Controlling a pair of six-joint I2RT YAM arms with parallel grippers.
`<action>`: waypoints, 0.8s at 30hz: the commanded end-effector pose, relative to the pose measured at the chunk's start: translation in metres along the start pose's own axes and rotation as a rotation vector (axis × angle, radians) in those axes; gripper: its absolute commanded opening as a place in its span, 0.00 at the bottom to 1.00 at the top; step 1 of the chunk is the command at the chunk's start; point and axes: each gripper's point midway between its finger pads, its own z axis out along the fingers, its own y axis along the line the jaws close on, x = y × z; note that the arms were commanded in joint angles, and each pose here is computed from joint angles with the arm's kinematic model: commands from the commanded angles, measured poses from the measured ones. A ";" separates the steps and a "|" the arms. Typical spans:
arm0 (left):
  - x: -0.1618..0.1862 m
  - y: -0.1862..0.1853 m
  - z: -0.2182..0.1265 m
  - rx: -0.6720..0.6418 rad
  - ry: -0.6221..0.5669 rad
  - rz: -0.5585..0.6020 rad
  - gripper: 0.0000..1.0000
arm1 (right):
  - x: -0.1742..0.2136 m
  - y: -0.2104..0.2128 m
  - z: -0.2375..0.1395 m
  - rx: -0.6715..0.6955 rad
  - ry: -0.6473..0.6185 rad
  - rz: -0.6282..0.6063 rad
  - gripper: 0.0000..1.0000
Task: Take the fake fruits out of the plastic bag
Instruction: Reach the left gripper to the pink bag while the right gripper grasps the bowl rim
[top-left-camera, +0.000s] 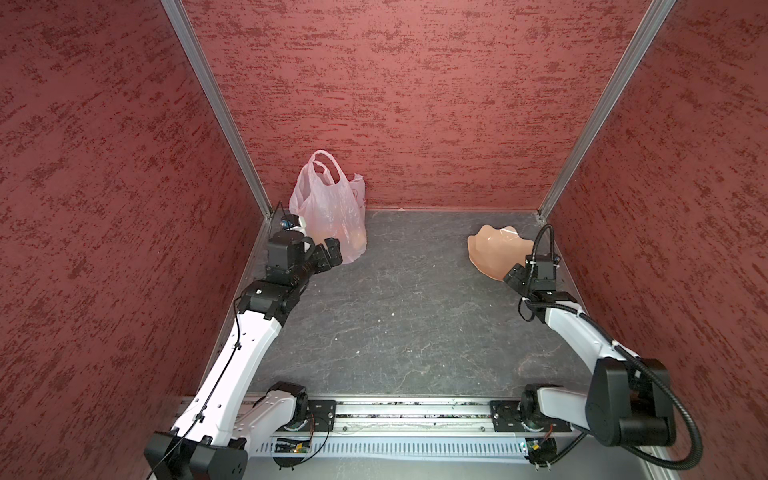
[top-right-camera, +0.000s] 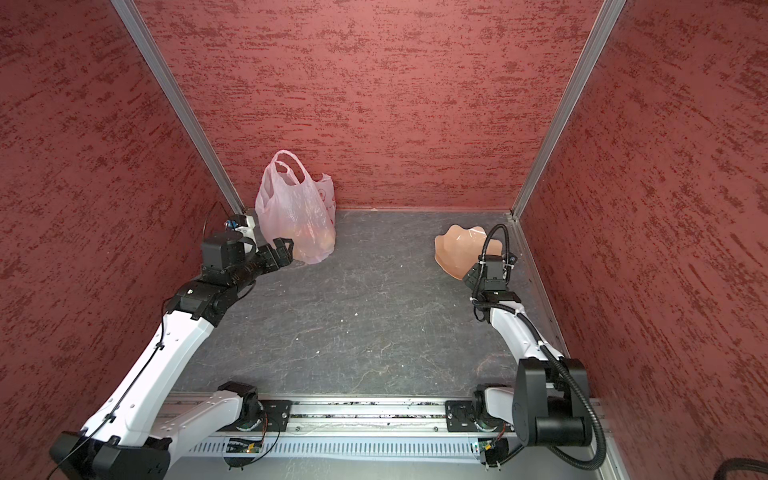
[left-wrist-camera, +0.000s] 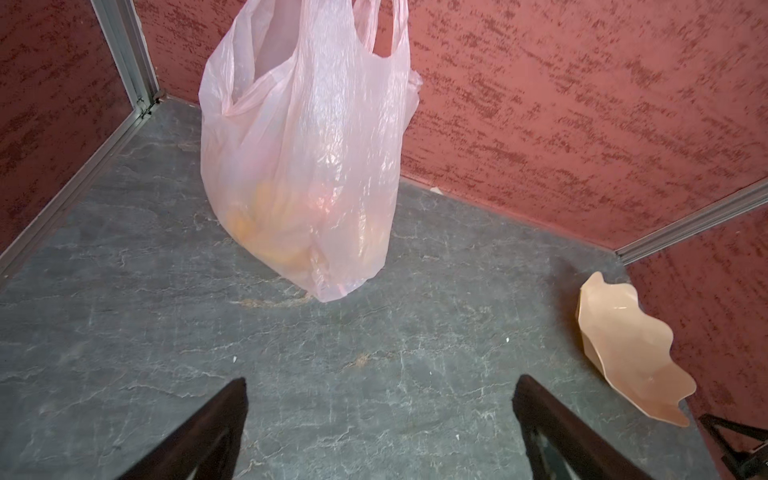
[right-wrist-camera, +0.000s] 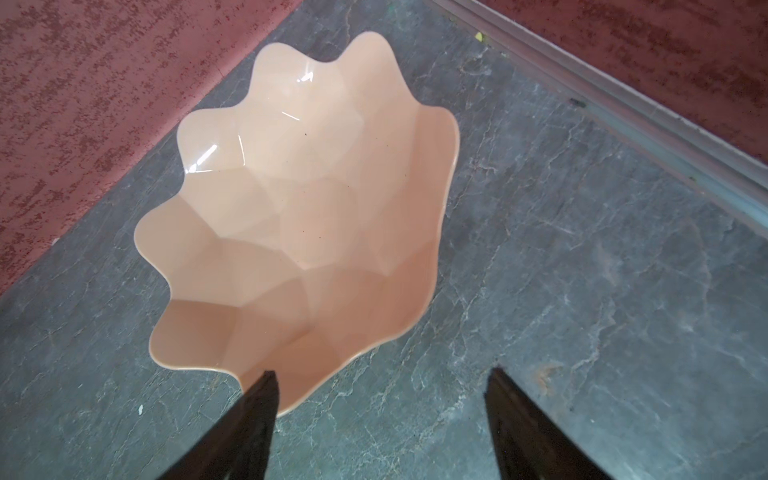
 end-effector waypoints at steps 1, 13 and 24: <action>-0.005 -0.001 -0.009 -0.007 -0.032 0.045 1.00 | -0.006 -0.001 0.006 0.007 0.013 0.062 0.72; 0.000 -0.005 -0.008 0.011 -0.014 0.055 1.00 | -0.007 -0.006 0.036 -0.009 0.027 0.174 0.67; 0.004 -0.004 -0.001 0.004 0.006 0.059 1.00 | -0.001 -0.005 0.066 -0.018 0.038 0.175 0.55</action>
